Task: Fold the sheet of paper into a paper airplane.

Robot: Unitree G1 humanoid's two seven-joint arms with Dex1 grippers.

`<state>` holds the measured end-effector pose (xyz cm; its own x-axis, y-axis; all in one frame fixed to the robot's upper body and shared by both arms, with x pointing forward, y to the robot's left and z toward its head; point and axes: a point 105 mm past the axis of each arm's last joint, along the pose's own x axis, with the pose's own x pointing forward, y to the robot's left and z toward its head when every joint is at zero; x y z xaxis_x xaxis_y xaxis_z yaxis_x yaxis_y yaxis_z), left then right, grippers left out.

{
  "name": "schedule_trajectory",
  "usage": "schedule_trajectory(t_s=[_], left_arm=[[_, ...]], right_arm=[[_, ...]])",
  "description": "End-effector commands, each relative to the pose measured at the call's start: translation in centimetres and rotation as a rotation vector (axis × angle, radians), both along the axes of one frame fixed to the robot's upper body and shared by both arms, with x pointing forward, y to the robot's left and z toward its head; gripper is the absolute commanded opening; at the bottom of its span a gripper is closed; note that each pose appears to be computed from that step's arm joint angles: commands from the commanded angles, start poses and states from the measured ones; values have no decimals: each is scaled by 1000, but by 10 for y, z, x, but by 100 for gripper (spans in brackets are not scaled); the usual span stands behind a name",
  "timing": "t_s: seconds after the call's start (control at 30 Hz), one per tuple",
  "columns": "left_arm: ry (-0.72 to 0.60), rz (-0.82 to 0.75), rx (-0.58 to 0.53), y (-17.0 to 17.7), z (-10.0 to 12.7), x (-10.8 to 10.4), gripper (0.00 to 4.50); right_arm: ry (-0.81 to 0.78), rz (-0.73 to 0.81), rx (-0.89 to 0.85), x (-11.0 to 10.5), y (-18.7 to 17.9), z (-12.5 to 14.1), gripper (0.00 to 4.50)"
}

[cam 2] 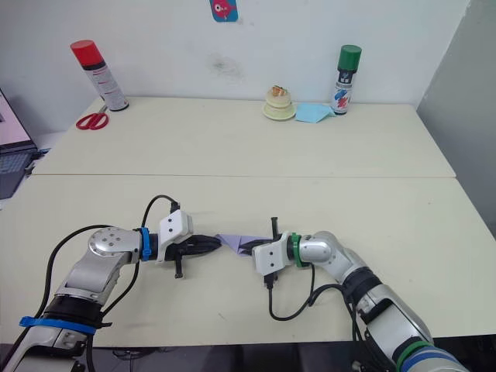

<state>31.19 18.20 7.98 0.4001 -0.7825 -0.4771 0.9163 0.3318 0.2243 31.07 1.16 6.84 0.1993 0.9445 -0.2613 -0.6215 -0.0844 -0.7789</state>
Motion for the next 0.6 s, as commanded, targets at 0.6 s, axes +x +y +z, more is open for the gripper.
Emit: schedule_trajectory(t_s=[0.6], left_arm=[[43, 11, 24, 5, -9, -5, 36]], right_arm=[[15, -26, -142, 5, -15, -24, 2]])
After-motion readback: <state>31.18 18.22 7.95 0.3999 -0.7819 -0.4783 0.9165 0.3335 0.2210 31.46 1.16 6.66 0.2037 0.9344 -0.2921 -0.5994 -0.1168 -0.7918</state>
